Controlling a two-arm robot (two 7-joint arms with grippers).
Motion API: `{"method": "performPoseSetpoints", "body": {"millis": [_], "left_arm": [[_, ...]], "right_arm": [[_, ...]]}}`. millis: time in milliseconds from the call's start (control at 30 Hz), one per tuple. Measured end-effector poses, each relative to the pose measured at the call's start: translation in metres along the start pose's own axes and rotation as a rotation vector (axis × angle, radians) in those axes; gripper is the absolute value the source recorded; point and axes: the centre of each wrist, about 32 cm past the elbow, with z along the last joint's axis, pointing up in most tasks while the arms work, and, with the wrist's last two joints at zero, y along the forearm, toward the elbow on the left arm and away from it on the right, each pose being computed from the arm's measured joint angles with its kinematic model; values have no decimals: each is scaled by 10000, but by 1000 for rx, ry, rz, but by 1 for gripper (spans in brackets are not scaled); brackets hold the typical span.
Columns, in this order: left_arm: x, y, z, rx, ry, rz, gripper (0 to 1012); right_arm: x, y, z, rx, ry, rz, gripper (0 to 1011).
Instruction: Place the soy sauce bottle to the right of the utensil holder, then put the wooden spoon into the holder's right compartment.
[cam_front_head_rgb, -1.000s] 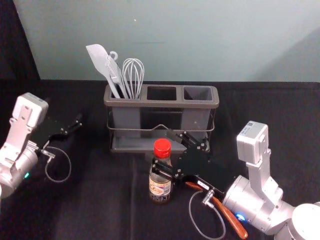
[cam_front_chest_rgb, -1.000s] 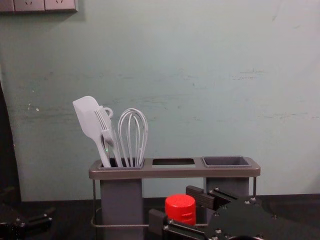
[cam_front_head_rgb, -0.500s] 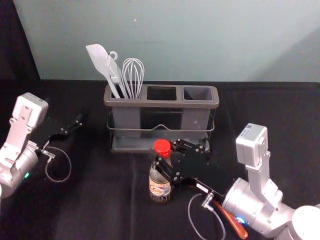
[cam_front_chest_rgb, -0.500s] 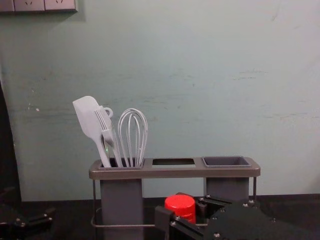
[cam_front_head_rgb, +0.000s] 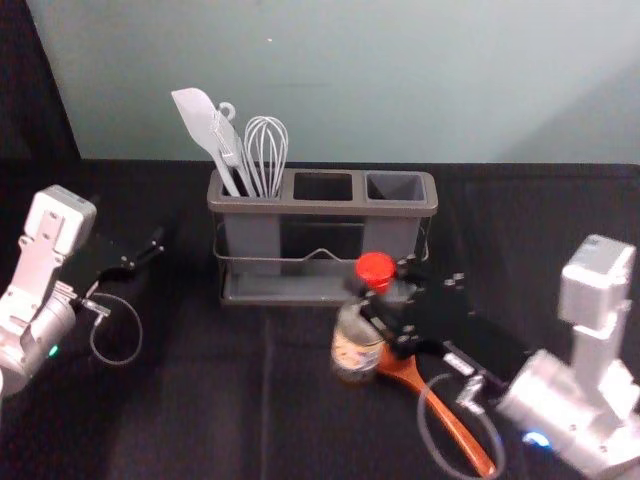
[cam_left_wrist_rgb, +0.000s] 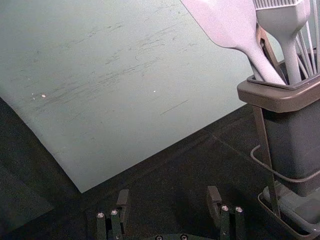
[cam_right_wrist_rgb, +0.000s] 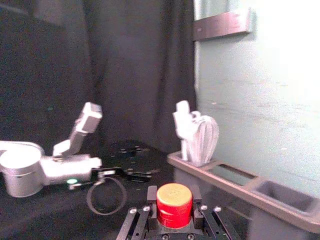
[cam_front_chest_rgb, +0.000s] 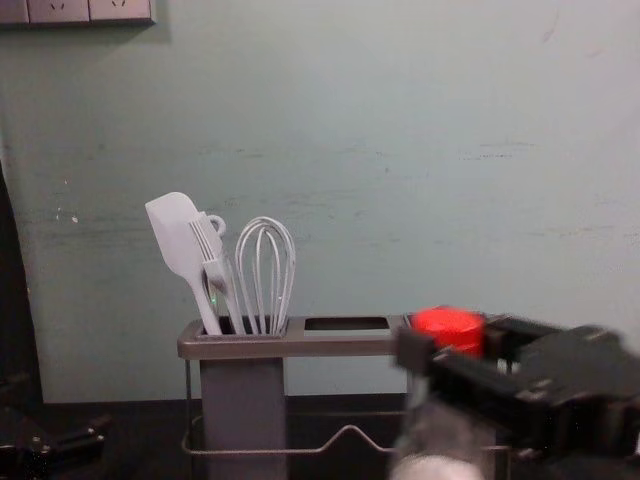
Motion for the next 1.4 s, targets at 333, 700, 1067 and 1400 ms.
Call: {"method": "performPoseSetpoints", "body": {"millis": [333,700,1067,1400], "left_arm": [[0,0,0,0,0,0,1000],[0,0,0,0,0,0,1000],[0,0,0,0,0,0,1000],[0,0,0,0,0,0,1000]], "right_arm": [[308,-323,55,-58,-25,-133,381],[572,-549,36,-103,-59,-245,381],[898,-392,3,-103,-37,-280,381],[1148,-138,-151,-71,21,-307,381]]}}
